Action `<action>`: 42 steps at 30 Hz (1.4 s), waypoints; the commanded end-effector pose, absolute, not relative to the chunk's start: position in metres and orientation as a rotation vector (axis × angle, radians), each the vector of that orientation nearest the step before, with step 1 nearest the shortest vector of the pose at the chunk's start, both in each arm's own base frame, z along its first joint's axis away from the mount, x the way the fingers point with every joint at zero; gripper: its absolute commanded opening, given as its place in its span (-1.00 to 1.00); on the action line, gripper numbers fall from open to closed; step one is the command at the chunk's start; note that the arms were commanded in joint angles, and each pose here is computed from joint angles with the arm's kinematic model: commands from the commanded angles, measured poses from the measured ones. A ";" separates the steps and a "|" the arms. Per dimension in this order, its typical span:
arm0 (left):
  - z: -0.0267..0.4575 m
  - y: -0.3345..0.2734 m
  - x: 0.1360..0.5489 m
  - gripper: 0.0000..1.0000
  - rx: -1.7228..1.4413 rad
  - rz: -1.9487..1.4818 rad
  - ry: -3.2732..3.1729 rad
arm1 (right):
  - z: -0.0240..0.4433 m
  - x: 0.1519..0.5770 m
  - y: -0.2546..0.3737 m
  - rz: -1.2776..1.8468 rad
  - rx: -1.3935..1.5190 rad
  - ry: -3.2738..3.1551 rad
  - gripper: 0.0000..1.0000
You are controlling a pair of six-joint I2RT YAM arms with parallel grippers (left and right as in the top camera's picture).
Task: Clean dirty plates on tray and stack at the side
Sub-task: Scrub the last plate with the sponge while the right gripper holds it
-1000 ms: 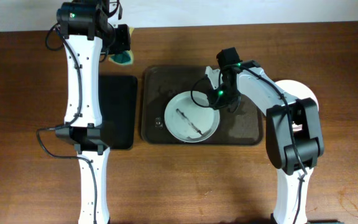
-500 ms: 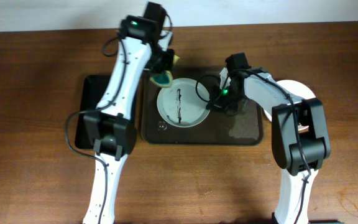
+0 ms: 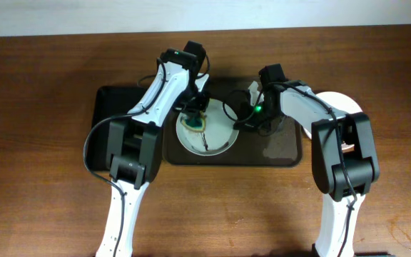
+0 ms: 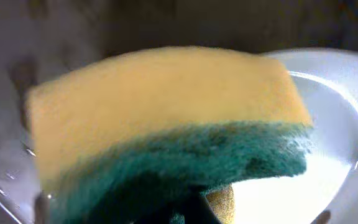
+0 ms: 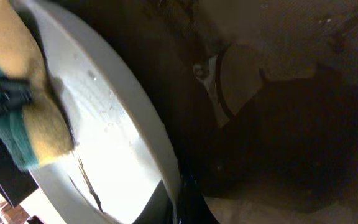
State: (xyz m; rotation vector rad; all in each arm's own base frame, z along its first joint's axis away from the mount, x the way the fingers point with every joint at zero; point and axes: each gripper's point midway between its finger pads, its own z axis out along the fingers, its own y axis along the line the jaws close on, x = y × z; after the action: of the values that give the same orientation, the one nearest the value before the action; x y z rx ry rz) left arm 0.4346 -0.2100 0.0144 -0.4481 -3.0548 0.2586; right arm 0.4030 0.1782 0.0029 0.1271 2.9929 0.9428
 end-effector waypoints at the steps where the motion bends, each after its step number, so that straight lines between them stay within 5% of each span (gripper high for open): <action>1: -0.011 -0.238 0.370 -1.00 -0.649 0.345 -2.806 | -0.026 0.387 0.174 0.875 0.169 3.078 -0.92; 5: 0.001 -0.275 0.327 -1.00 -1.058 0.600 -2.565 | -0.026 0.387 0.174 0.875 0.169 3.077 -0.92; 9: 0.005 -0.297 0.318 -1.00 -1.080 0.697 -2.536 | -0.026 0.387 0.174 0.875 0.169 3.077 -0.92; 17: -0.018 -0.212 0.419 -1.00 -0.311 0.087 -3.050 | -0.026 0.387 0.174 0.875 0.169 3.078 -0.92; 25: 0.016 -0.151 0.506 -1.00 0.066 -0.497 -3.417 | -0.026 0.387 0.174 0.875 0.169 3.077 -0.92; 28: 0.008 -0.173 0.495 -1.00 -0.150 -0.295 -3.359 | -0.026 0.387 0.174 0.875 0.169 3.077 -0.92; 34: 0.022 -0.270 0.401 -1.00 -0.967 0.770 -2.803 | -0.026 0.387 0.174 0.875 0.169 3.077 -0.92; 39: 0.025 -0.270 0.392 -1.00 -1.035 0.799 -2.749 | -0.026 0.387 0.174 0.875 0.169 3.077 -0.92; 42: 0.011 -0.255 0.424 -1.00 -0.814 0.560 -2.954 | -0.026 0.387 0.174 0.875 0.169 3.077 -0.92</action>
State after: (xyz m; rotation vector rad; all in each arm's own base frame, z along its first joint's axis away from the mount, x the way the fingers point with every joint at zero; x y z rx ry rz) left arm 0.4044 -0.2606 0.0245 -0.9723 -2.8320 0.6961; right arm 0.4043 0.1779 0.0026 0.1577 2.9917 0.9390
